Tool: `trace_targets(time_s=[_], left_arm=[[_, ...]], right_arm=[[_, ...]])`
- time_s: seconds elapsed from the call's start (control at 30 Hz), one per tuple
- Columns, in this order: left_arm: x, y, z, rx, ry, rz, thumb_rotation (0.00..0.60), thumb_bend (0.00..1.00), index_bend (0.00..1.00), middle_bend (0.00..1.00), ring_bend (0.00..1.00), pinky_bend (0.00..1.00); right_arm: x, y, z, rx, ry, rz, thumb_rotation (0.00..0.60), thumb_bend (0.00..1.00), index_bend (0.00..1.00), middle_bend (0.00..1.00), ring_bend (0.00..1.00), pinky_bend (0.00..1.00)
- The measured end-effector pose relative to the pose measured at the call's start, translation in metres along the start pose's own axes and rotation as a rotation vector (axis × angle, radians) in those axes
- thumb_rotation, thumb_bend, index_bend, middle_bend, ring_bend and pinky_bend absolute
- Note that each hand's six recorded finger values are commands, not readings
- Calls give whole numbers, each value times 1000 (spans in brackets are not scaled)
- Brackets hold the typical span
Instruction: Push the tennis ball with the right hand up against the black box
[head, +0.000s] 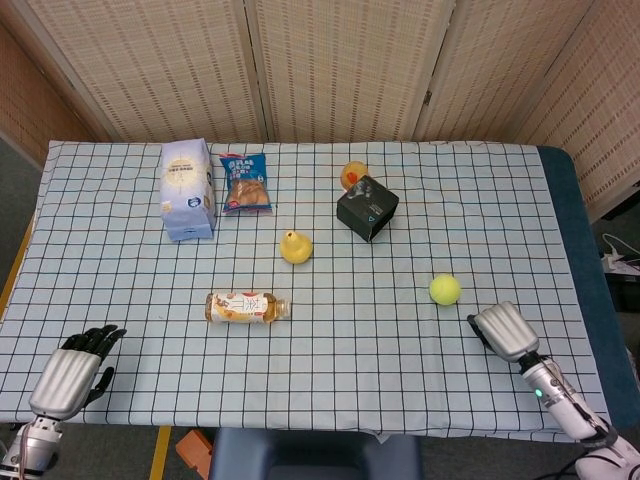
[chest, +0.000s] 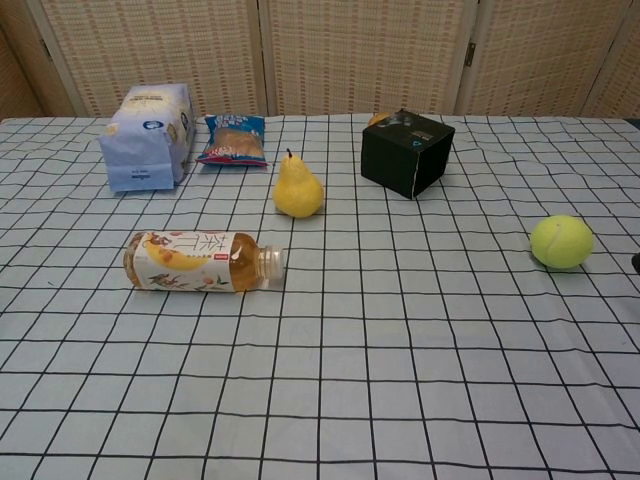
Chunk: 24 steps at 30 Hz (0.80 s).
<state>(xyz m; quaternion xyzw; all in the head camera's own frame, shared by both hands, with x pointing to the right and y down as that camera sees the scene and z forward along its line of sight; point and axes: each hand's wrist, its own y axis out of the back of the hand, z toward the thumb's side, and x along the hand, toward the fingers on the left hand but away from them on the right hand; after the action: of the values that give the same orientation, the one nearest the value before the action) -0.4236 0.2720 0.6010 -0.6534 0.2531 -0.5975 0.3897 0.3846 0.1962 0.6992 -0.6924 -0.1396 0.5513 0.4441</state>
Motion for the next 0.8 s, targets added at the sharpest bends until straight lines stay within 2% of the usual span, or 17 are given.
trace_targets(time_s=[0.33,0.8], left_arm=[[0,0,1,2,-1,-2,600,465,206,178,200,303],[0,1,1,-2,-3,2,600,465,212,178,202,303]], right_arm=[[-16,-14,11,-17,41,2,600,890,1000,914,920,829],[-44,-10,16,-49,36,-57,600,890,1000,914,920,829]])
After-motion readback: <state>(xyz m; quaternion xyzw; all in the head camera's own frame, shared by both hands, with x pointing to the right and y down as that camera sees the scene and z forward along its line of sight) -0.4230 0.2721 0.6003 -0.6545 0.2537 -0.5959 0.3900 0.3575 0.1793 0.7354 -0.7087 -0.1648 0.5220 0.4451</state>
